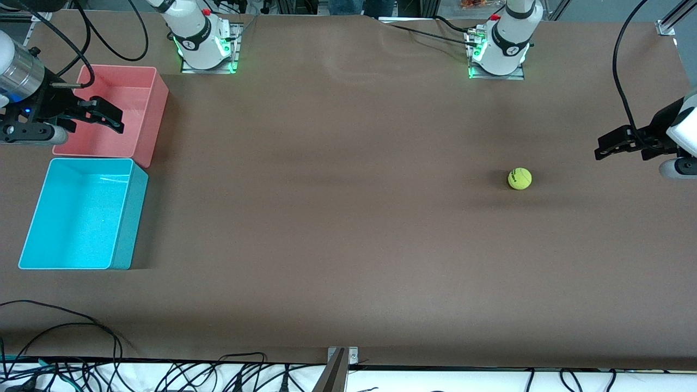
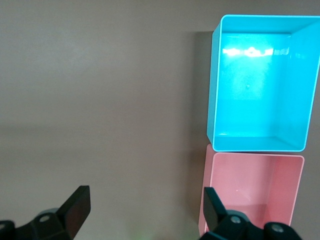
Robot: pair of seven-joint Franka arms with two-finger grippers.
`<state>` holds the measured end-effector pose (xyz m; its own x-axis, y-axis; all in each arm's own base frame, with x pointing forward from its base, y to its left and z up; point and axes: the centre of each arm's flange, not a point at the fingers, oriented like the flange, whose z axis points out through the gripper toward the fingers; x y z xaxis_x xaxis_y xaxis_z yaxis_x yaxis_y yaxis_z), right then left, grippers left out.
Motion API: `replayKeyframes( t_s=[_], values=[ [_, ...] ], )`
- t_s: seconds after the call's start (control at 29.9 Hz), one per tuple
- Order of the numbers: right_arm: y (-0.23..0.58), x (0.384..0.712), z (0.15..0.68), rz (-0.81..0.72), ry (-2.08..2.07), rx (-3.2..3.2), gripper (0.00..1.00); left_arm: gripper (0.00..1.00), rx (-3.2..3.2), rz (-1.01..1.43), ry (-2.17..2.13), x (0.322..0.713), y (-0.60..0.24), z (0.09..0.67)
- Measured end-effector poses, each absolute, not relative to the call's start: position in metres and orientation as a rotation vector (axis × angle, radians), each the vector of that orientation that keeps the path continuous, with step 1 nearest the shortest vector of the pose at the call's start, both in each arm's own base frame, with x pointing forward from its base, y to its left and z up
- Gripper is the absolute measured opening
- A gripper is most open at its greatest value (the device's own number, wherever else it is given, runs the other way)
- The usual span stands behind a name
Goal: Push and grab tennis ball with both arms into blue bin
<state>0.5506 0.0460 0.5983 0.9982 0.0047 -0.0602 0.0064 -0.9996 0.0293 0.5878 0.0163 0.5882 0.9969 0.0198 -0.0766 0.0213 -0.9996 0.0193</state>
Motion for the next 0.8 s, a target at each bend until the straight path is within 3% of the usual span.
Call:
replayKeyframes(
  t_s=[0.5, 0.53, 0.57, 0.6, 0.63, 0.8],
  values=[
    [0.047, 0.55, 0.598, -0.1, 0.012, 3.11, 1.0, 1.0, 3.117, -0.149, 0.06, 0.591, 0.021, 0.578],
    [0.047, 0.55, 0.598, -0.1, 0.012, 3.11, 1.0, 0.97, 3.117, -0.152, 0.063, 0.591, 0.021, 0.578],
    [0.048, 0.55, 0.598, -0.1, 0.013, 3.11, 1.0, 0.89, 3.117, -0.158, 0.065, 0.591, 0.022, 0.577],
    [0.048, 0.55, 0.598, -0.1, 0.014, 3.11, 1.0, 0.89, 3.116, -0.164, 0.066, 0.591, 0.023, 0.577],
    [0.048, 0.55, 0.598, -0.1, 0.014, 3.11, 1.0, 0.78, 3.116, -0.172, 0.068, 0.59, 0.023, 0.577],
    [0.048, 0.55, 0.598, -0.1, 0.015, 3.11, 1.0, 0.56, 3.114, -0.189, 0.076, 0.589, 0.024, 0.576]
  ],
)
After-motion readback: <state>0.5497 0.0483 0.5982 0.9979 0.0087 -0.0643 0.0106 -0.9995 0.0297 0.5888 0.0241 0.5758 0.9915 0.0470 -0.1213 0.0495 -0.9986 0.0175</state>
